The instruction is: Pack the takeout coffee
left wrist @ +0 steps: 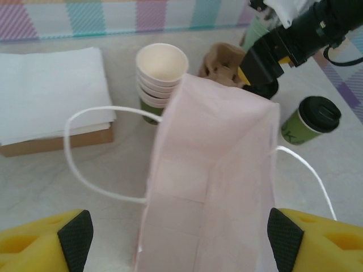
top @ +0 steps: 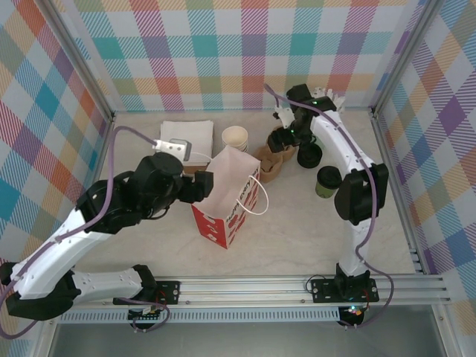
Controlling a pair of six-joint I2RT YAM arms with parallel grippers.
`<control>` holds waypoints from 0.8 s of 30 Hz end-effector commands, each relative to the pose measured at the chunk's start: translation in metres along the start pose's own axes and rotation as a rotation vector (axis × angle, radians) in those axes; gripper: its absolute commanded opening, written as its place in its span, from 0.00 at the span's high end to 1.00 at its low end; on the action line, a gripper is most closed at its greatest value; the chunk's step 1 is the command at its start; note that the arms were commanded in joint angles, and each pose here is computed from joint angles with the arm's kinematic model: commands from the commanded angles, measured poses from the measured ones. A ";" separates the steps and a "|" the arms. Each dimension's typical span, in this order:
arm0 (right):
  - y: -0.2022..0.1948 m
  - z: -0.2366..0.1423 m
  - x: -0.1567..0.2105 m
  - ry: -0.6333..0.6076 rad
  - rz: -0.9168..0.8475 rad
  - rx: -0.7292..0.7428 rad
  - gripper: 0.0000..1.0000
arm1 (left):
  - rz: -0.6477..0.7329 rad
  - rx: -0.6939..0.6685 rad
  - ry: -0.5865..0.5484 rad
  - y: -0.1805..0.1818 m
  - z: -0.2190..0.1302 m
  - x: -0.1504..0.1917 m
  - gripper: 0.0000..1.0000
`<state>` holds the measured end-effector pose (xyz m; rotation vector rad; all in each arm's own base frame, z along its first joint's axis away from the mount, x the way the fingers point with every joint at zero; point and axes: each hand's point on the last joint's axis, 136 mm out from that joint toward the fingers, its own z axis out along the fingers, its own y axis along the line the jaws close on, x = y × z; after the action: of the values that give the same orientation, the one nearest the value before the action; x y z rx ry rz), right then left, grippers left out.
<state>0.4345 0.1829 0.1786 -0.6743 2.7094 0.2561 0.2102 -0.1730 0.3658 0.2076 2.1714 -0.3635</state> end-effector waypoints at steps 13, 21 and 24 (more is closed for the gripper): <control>-0.005 0.053 -0.009 0.146 -0.155 0.094 0.27 | -0.079 -0.124 -0.036 0.037 -0.010 0.012 0.15; -0.003 0.065 -0.011 0.167 -0.154 0.081 0.34 | -0.069 -0.134 -0.035 0.036 -0.008 0.011 0.14; -0.001 0.066 -0.010 0.169 -0.154 0.074 0.38 | -0.064 -0.135 -0.034 0.035 -0.007 0.010 0.14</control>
<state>0.4667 0.1982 0.1184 -0.8831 2.7861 0.0591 0.2069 -0.1398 0.3535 0.0632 2.1740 -0.2788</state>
